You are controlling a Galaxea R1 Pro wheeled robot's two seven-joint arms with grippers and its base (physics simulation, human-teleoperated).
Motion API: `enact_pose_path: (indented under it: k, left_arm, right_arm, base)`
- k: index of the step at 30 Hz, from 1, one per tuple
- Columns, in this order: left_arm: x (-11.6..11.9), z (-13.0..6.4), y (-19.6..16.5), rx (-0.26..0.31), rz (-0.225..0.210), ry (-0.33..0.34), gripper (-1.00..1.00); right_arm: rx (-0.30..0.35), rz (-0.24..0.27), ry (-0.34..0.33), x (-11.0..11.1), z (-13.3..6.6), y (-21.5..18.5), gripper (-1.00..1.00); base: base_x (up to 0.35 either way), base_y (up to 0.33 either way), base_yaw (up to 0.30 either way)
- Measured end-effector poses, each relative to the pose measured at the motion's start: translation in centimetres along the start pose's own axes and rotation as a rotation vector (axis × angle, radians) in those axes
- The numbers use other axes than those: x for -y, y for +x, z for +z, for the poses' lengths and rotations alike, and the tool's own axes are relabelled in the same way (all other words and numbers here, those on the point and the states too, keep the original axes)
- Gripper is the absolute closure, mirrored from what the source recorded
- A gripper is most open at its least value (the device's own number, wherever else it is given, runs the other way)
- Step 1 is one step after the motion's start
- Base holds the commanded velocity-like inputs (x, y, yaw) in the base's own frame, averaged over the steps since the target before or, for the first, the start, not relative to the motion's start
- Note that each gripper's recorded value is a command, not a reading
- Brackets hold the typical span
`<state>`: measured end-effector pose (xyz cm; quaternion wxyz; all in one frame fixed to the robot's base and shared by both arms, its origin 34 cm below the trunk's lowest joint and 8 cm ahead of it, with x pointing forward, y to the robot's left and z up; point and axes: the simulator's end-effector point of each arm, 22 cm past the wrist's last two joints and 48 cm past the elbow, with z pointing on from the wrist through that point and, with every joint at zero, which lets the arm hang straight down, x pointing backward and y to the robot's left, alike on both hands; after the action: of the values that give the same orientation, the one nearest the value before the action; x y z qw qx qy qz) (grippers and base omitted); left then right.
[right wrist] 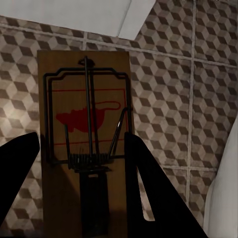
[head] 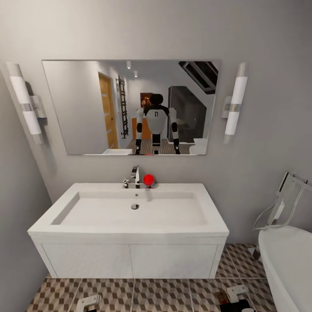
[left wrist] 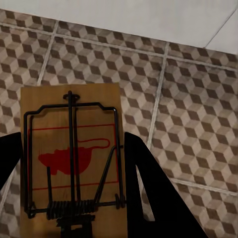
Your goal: Take the four mousetraps from the cabinet in the bathroom and place them on the bathroom floor. Make sure all four end up on the same floor surface, and ensure that at least two of them are either under or directly next to the same bathroom sink.
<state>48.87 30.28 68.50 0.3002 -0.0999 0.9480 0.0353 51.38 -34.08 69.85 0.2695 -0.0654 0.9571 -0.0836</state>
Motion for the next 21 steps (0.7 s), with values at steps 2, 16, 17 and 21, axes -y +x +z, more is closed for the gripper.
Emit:
enact_pose_path:
  k: [2, 16, 17, 21]
  left_arm:
    - [-0.07, 0.0, -0.01, 0.0, 0.0, -0.001, 1.0]
    - [0.0, 0.01, -0.03, 0.001, 0.0, 0.001, 1.0]
    - [0.0, 0.01, -0.03, 0.001, 0.0, 0.001, 1.0]
    - [0.03, 0.0, -0.01, 0.0, 0.0, 0.001, 1.0]
  right_arm:
    - [0.0, 0.0, 0.0, 0.0, 0.0, 0.0, 1.0]
    - [0.0, 0.0, 0.0, 0.0, 0.0, 0.0, 1.0]
    - [0.0, 0.0, 0.0, 0.0, 0.0, 0.0, 1.0]
    - [0.0, 0.0, 0.0, 0.0, 0.0, 0.0, 1.0]
  base:
    - [0.014, 0.0, 0.0]
    - [0.084, 0.0, 0.0]
    - [0.01, 0.0, 0.0]
    - [0.004, 0.0, 0.0]
